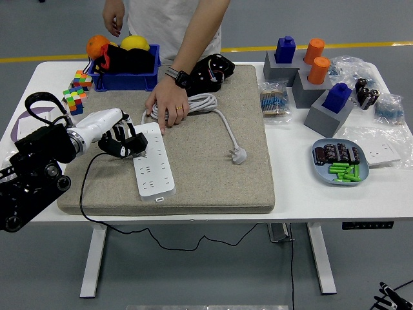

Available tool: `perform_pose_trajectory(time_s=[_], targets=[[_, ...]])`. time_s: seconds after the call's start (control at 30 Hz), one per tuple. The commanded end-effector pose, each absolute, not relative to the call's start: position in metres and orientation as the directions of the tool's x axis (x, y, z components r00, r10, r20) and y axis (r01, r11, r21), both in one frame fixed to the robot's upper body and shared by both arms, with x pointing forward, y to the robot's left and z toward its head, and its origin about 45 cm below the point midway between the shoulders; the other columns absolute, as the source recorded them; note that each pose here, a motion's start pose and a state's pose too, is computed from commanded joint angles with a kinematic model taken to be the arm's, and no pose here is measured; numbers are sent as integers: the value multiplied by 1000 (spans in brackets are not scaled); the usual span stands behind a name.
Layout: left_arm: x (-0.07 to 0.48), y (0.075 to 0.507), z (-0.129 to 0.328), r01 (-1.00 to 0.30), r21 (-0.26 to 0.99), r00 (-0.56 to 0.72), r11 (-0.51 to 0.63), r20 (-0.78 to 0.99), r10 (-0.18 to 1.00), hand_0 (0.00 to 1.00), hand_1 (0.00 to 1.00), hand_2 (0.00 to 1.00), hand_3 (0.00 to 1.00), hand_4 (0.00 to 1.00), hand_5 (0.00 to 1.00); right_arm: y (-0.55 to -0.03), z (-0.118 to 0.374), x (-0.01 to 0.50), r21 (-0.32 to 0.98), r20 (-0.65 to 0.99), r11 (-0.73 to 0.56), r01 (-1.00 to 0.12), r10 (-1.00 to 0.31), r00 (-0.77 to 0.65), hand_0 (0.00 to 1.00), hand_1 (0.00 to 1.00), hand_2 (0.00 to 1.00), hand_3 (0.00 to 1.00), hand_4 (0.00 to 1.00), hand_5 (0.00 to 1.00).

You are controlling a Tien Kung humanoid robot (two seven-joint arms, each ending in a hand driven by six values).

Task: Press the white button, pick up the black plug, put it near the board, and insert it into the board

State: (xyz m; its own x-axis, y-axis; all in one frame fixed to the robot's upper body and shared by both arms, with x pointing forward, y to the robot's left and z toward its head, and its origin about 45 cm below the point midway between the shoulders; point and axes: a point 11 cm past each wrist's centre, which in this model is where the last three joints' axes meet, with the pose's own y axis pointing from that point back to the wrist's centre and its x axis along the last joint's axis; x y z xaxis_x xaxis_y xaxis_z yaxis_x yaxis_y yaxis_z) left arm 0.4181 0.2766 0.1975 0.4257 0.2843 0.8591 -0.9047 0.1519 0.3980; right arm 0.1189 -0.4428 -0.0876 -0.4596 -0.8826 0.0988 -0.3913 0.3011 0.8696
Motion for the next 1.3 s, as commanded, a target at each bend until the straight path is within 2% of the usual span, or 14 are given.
perform_pose_trajectory(time_s=[1.3], targets=[[416,278,196,-901,404,434,159,844,316,324,394,334,437,813,2,-443,-87,119,869,98,302,-391,-882,-462,719,602,550,641,721,475]])
